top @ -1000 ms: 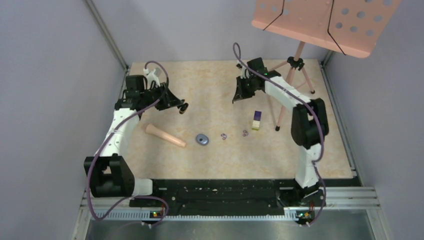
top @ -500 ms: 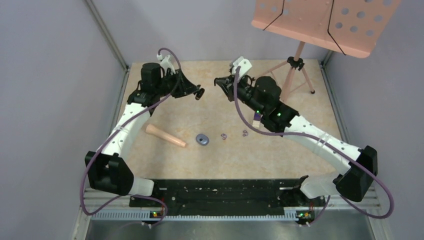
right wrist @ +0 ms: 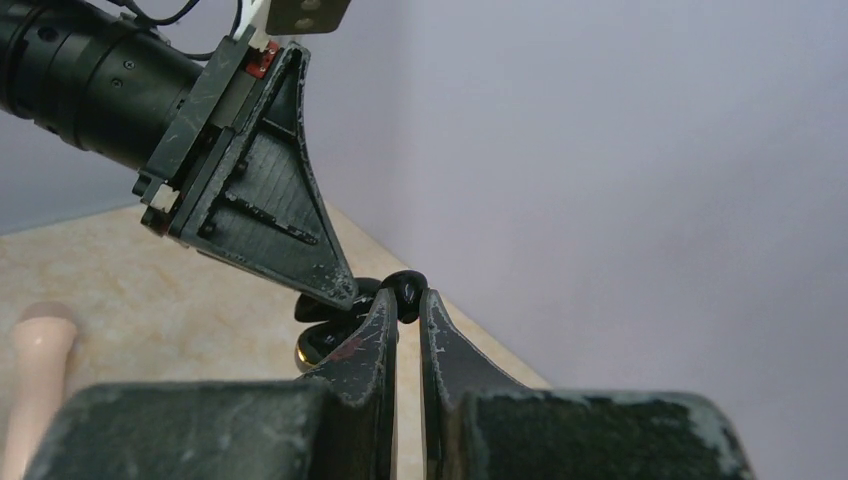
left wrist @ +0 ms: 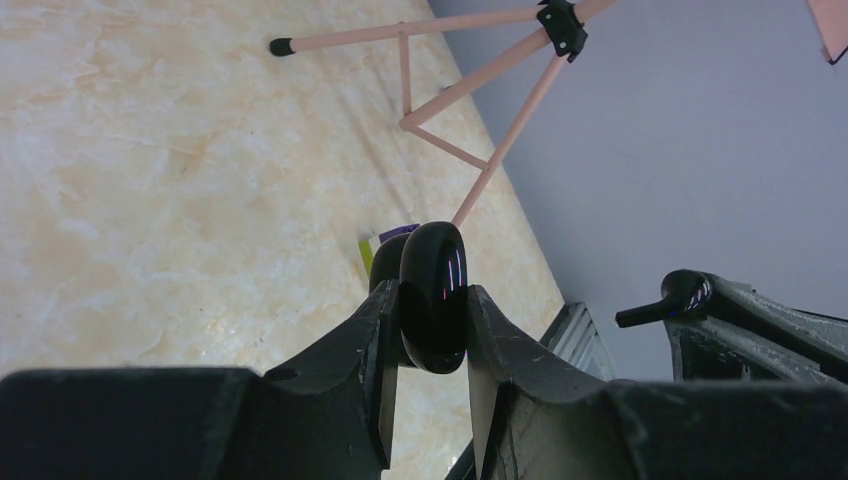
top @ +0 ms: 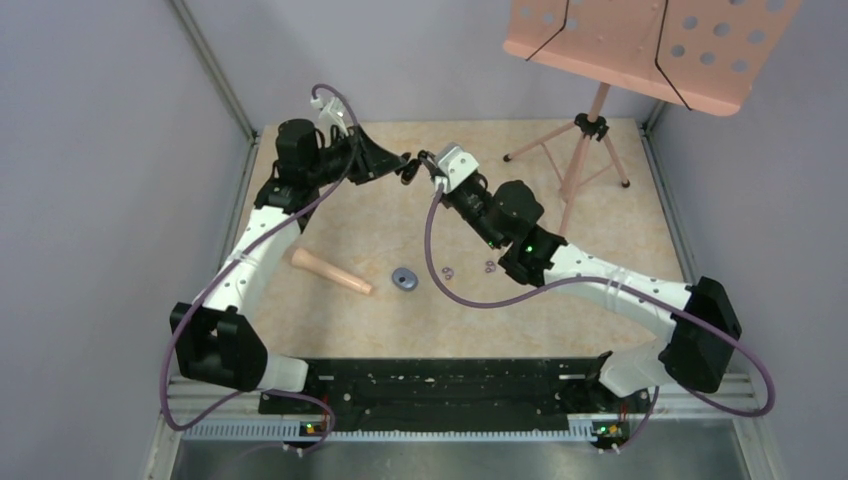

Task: Insert the wireless bluetooth earbuds into the charging case
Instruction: Place the earbud in the charging case.

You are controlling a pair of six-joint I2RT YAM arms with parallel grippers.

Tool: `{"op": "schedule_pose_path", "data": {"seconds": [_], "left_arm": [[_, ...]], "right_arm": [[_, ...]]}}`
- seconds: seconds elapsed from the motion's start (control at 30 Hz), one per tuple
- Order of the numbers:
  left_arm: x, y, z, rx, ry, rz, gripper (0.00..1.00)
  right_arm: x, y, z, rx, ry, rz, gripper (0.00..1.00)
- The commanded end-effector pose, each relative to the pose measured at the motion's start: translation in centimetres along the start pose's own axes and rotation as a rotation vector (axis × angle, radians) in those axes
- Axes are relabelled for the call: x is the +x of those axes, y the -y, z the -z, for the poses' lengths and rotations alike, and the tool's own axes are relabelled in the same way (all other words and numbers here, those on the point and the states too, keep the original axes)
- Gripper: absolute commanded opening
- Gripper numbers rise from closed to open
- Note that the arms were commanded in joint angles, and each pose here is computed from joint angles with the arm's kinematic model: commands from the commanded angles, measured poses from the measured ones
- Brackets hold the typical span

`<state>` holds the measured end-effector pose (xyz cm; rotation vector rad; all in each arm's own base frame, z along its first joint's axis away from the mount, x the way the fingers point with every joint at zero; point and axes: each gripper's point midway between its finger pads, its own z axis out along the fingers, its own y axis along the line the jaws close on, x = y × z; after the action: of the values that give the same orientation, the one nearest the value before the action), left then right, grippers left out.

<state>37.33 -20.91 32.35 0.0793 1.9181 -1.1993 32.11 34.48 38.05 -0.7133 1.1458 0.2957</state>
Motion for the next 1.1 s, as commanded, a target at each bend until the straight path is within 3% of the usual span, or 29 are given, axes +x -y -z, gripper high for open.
{"op": "schedule_pose_path", "data": {"seconds": [0.0, 0.47, 1.07], "left_arm": [[-1.3, 2.9, 1.2, 0.114, 0.026, -0.037, 0.00], [-1.1, 4.9, 2.1, 0.238, -0.031, -0.037, 0.00], [-1.5, 6.0, 2.8, 0.274, -0.035, -0.044, 0.00]], "right_arm": [[-2.4, 0.9, -0.6, 0.049, 0.110, 0.037, 0.00], [-1.6, 0.0, -0.8, 0.031, 0.140, 0.102, 0.00], [0.2, -0.5, -0.7, 0.026, 0.110, 0.137, 0.00]]}}
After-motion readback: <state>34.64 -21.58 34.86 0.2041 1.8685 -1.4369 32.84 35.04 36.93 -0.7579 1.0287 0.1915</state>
